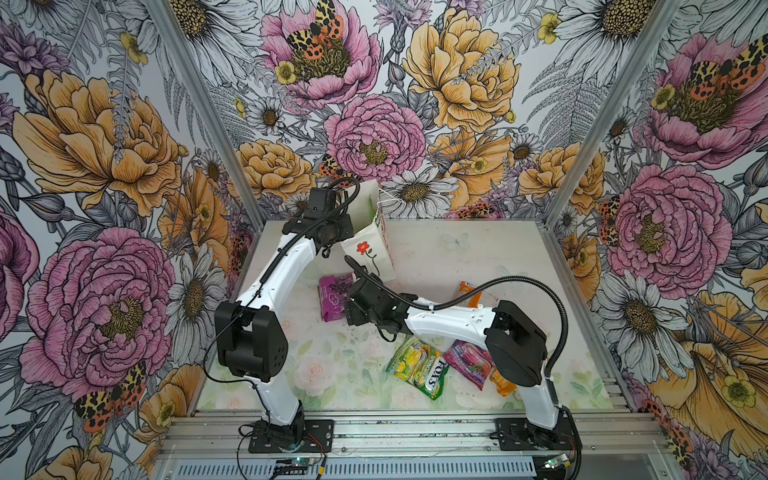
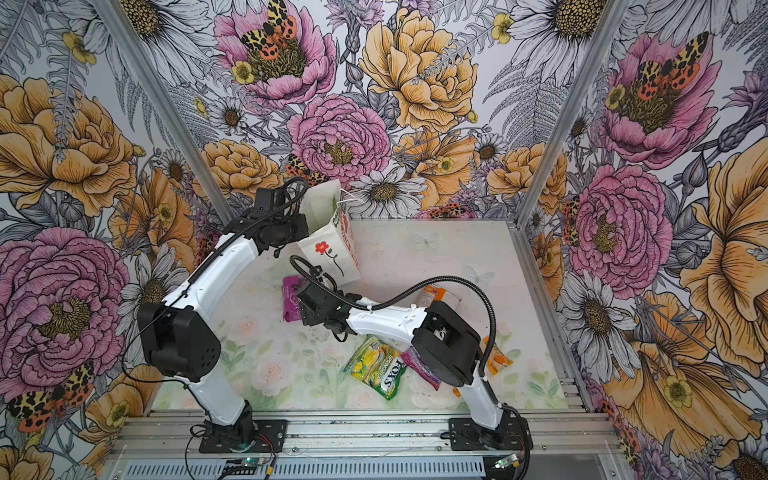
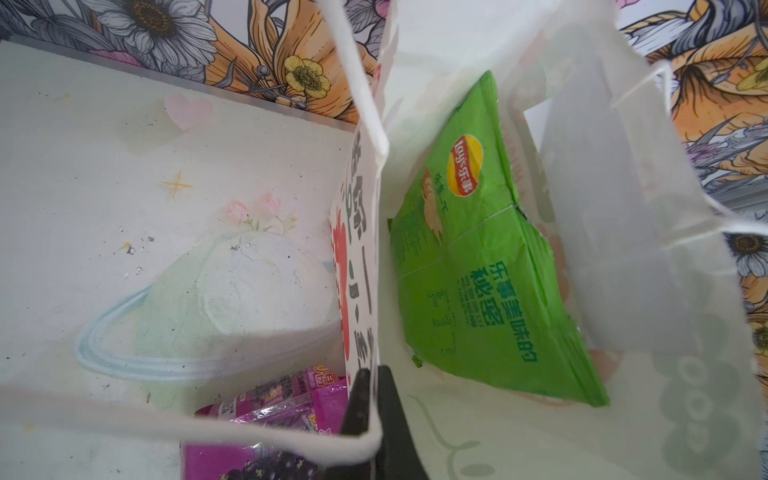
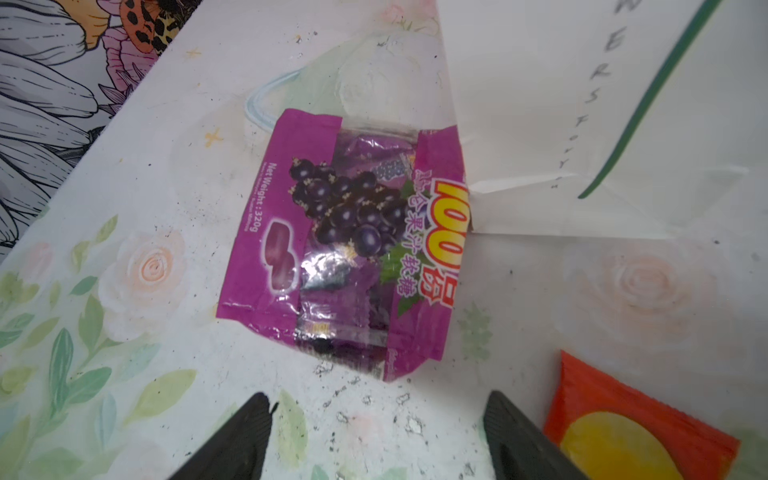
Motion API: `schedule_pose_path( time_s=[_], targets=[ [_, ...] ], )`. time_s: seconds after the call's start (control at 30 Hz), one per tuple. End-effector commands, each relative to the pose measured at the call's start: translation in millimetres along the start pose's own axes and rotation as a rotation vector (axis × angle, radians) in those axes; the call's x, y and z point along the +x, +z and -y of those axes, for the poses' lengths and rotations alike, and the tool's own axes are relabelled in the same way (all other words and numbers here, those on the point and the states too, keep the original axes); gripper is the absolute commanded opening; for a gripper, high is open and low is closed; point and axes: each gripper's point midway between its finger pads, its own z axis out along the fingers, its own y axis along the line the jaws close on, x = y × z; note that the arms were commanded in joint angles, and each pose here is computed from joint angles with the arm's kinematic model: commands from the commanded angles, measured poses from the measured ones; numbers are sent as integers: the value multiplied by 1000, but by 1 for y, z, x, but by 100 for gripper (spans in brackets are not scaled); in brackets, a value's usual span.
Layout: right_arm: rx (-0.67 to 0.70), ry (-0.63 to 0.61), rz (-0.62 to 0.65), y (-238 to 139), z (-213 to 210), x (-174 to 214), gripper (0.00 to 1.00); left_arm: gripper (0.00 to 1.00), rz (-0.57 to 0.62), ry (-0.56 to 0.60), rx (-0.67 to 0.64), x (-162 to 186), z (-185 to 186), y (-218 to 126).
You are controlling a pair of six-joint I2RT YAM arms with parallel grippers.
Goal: Place the snacks into the paper bag
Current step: 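Move the right gripper toward the purple grape candy bag, then lower the right gripper onto the purple candy bag and close on it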
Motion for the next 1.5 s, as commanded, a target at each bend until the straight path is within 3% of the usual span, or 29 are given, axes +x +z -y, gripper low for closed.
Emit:
schedule_pose_path(
  time_s=[0.0, 0.5, 0.9, 1.33, 1.47],
  targets=[
    [-11, 0, 45, 6, -3, -24, 82, 0, 92, -5, 41, -25, 7, -23],
    [63, 58, 86, 74, 20, -80, 79, 0, 99, -6, 32, -28, 2, -24],
    [127, 15, -53, 92, 26, -21, 76, 0, 100, -2, 31, -29, 0, -24],
    [131, 46, -220, 33, 42, 67, 75, 0, 103, -2, 33, -30, 0, -25],
    [65, 86, -260, 14, 42, 92, 75, 0, 102, 2, 41, -30, 2, -25]
  ],
)
